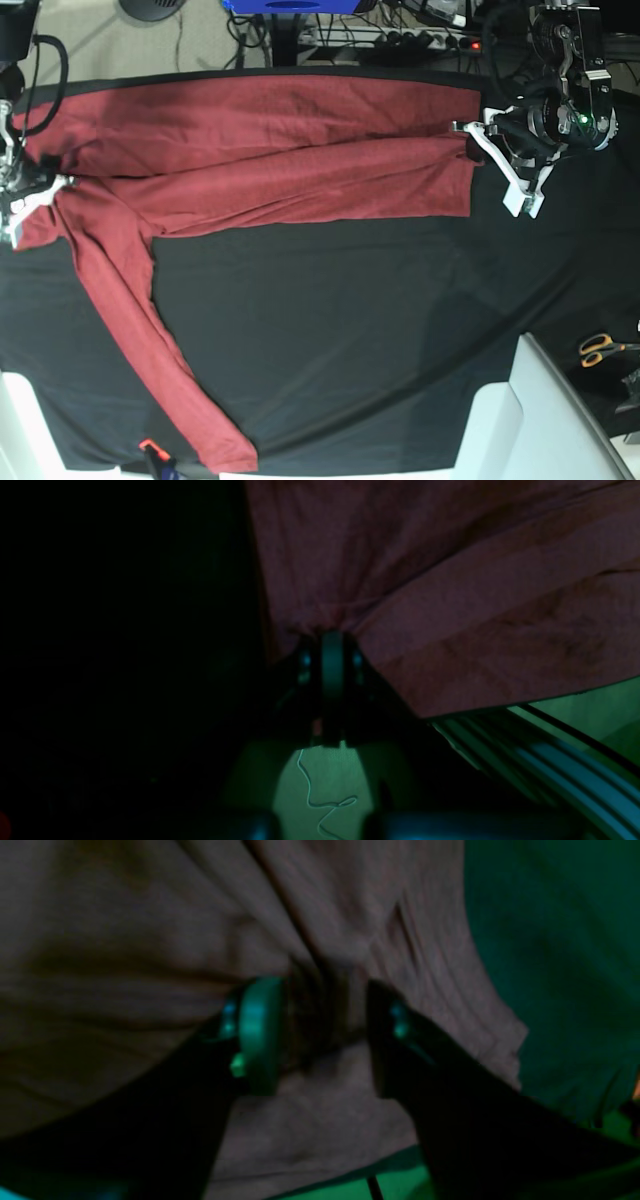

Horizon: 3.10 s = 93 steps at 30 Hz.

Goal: Fold the T-shirt properly
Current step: 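Open both grippers, release the hem and raise the left gripper away, then move the right gripper over the trailing red sleeve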

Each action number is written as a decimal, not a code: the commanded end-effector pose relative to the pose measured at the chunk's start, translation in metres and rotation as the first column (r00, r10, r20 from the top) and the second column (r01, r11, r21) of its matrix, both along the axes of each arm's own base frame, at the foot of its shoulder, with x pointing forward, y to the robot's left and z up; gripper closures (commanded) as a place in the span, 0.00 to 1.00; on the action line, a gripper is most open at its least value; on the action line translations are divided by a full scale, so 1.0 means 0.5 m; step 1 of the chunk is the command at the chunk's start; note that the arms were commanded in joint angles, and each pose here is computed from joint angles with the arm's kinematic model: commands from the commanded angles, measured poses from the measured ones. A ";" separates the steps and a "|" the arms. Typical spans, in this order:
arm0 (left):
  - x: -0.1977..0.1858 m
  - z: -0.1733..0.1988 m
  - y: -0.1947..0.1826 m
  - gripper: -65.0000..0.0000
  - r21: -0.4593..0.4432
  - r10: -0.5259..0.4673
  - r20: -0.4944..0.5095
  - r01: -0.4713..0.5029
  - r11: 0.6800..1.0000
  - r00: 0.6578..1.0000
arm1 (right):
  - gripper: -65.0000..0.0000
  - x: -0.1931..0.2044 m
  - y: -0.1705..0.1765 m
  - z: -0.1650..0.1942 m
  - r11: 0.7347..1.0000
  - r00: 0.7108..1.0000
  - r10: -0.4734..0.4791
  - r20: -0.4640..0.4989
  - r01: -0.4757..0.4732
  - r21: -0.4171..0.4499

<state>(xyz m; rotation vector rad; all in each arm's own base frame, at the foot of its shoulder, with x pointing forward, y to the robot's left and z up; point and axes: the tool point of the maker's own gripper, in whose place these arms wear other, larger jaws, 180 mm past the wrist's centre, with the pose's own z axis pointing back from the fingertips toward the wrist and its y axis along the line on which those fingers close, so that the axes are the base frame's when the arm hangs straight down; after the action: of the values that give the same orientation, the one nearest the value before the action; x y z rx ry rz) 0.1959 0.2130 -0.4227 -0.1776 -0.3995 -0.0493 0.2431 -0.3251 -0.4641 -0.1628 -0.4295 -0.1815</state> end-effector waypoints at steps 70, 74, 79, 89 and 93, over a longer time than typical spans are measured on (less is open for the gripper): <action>-0.037 0.107 0.241 0.19 -0.087 0.409 0.155 -0.400 0.913 0.899 | 0.55 0.335 0.058 -0.041 0.982 0.955 0.171 0.241 -0.184 0.035; -0.037 0.106 0.240 0.19 -0.087 0.408 0.153 -0.399 0.913 0.900 | 0.64 0.334 0.059 -0.042 0.982 0.956 0.174 0.238 -0.187 0.033; -0.038 0.106 0.241 0.19 -0.086 0.408 0.153 -0.400 0.913 0.900 | 0.97 0.350 0.061 -0.028 0.980 0.949 0.182 0.259 -0.196 0.030; -0.038 0.078 0.251 0.19 -0.111 0.446 0.118 -0.435 0.894 0.887 | 1.00 0.318 0.130 0.030 0.952 0.927 0.287 0.242 -0.304 0.031; -0.034 0.066 0.254 0.19 -0.126 0.464 0.104 -0.451 0.884 0.880 | 1.00 0.272 0.171 0.073 0.938 0.906 0.326 0.269 -0.345 0.023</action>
<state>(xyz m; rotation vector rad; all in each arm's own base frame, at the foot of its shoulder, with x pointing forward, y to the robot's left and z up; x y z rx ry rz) 0.1715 0.3336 -0.4001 -0.1852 -0.5332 0.4477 0.3632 -0.2400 -0.4445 0.0008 -0.6489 0.1208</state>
